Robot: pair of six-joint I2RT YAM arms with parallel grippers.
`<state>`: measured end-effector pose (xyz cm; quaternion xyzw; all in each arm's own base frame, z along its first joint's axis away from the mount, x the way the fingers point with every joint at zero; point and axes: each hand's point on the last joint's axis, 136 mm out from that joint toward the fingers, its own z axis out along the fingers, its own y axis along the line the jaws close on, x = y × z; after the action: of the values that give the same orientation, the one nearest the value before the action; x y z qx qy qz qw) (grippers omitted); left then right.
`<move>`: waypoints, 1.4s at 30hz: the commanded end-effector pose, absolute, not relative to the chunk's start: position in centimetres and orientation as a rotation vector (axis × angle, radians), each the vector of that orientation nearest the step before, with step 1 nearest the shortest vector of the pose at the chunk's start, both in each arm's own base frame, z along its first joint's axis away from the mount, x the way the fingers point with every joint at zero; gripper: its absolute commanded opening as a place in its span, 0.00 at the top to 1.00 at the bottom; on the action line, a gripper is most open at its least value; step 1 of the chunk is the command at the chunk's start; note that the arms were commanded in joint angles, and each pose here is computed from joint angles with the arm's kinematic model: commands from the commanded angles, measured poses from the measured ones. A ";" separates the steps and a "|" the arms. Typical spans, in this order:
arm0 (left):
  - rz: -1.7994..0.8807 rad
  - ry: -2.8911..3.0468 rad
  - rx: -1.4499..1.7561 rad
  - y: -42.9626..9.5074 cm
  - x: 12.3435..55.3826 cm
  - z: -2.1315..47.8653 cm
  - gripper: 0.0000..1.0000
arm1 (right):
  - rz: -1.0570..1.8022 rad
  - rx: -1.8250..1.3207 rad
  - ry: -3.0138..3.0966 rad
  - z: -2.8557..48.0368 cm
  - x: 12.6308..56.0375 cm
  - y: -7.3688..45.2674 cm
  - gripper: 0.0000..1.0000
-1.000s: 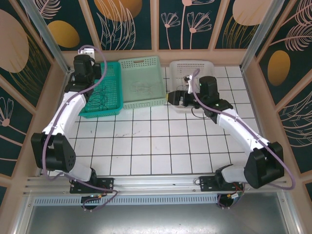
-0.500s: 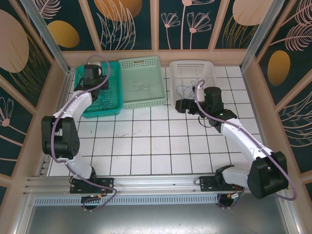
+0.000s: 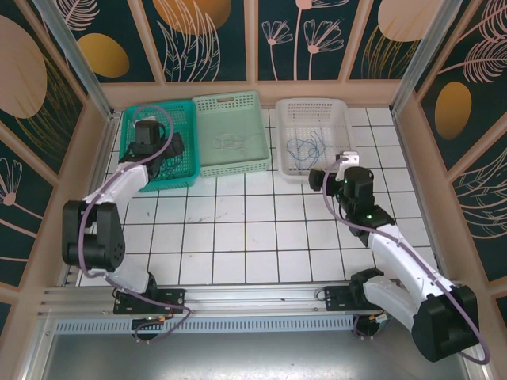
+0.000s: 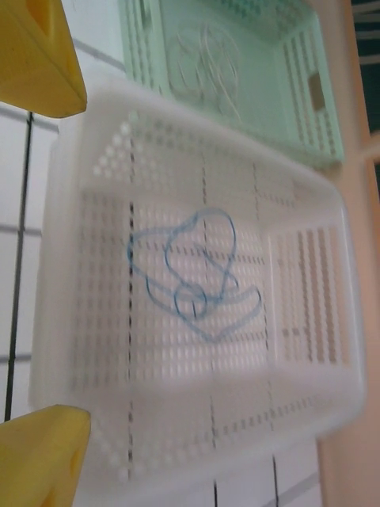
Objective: Untangle the cables
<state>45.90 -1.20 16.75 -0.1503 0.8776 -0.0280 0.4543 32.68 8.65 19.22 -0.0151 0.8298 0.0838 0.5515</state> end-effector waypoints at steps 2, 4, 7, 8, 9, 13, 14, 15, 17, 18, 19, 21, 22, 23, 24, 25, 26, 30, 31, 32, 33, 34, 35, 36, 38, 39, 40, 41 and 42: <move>-0.248 1.980 -0.387 -2.5 44.9 22.0 0.01 | -0.011 0.064 1.782 20.9 33.2 4.8 0.05; -0.248 1.965 -0.391 -2.3 43.9 22.0 0.01 | -0.034 0.075 1.728 21.0 33.2 4.1 0.04; -0.209 1.919 -0.385 -1.6 42.4 21.9 0.01 | -0.052 0.091 1.652 20.8 33.1 2.9 0.04; -0.192 1.898 -0.379 -1.3 42.0 22.0 0.01 | -0.053 0.087 1.628 20.6 33.1 2.5 0.04; -0.179 1.880 -0.379 -1.1 41.6 22.1 0.01 | -0.049 0.084 1.615 20.4 33.1 2.2 0.04; -0.143 1.827 -0.386 -0.4 40.6 22.0 0.01 | -0.030 0.116 1.597 18.8 33.8 0.4 0.04; -0.131 1.811 -0.397 -0.1 40.4 22.1 0.01 | -0.023 0.117 1.587 18.6 34.0 0.0 0.05; -0.119 1.798 -0.408 0.2 40.2 22.0 0.01 | -0.009 0.115 1.576 18.3 34.1 -0.1 0.05; -0.082 1.757 -0.428 1.0 39.6 21.7 0.01 | 0.000 0.144 1.593 17.1 34.9 -0.9 0.05; -0.058 1.739 -0.436 1.5 39.2 21.6 0.01 | -0.003 0.155 1.608 16.4 35.1 -1.2 0.05; -0.025 1.724 -0.445 2.0 38.8 21.4 0.01 | -0.005 0.150 1.617 15.8 35.3 -1.2 0.05; 0.035 1.707 -0.441 2.7 38.0 21.2 0.01 | -0.005 0.147 1.619 14.7 35.2 -1.1 0.05; 0.068 1.696 -0.438 3.1 37.6 21.1 0.01 | -0.007 0.150 1.607 14.6 35.2 -1.2 0.05; 0.095 1.675 -0.440 3.6 37.2 21.3 0.01 | -0.009 0.153 1.611 14.3 35.4 -1.3 0.05; 0.112 1.663 -0.437 3.8 36.7 21.2 0.01 | -0.003 0.147 1.623 13.8 35.7 -1.2 0.04; 0.129 1.643 -0.429 4.0 36.3 21.2 0.01 | 0.001 0.132 1.644 13.0 36.1 -1.0 0.04; 0.140 1.623 -0.415 4.0 36.0 21.2 0.01 | -0.006 0.117 1.636 13.1 36.7 -0.8 0.04; 0.155 1.598 -0.332 3.5 35.7 20.1 0.01 | 0.021 0.123 1.685 12.5 37.1 -0.9 0.04; 0.145 1.595 -0.296 3.0 35.8 19.6 0.01 | 0.024 0.115 1.683 12.5 37.2 -0.8 0.03; 0.132 1.588 -0.267 2.6 35.8 19.1 0.01 | 0.033 0.114 1.696 12.3 37.3 -0.8 0.03; 0.127 1.581 -0.246 2.4 35.9 18.7 0.01 | 0.040 0.115 1.699 12.3 37.4 -0.9 0.02; 0.134 1.582 -0.227 2.3 35.9 18.2 0.01 | 0.047 0.114 1.704 12.2 37.5 -0.9 0.01; 0.153 1.594 -0.217 2.3 36.1 17.4 0.01 | 0.047 0.114 1.704 12.2 37.5 -0.9 0.01; 0.166 1.607 -0.212 2.4 36.2 16.8 0.01 | 0.047 0.117 1.706 12.2 37.6 -1.0 0.01; 0.157 1.607 -0.196 2.1 36.3 16.0 0.01 | 0.046 0.118 1.707 12.2 37.6 -1.0 0.01; 0.136 1.582 -0.190 1.9 35.9 16.0 0.01 | 0.046 0.119 1.706 12.2 37.6 -1.0 0.01; 0.128 1.555 -0.180 1.8 35.4 16.0 0.01 | 0.046 0.118 1.708 12.1 37.6 -1.0 0.01; 0.128 1.550 -0.191 1.9 35.2 15.6 0.01 | 0.047 0.119 1.709 12.1 37.6 -1.0 0.01; 0.136 1.546 -0.203 2.1 35.1 15.2 0.01 | 0.046 0.120 1.707 12.1 37.6 -1.1 0.01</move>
<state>35.45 2.35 12.78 -0.0989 0.7437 0.0668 0.6578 37.27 -1.22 12.60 0.0573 0.7465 0.0124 0.6628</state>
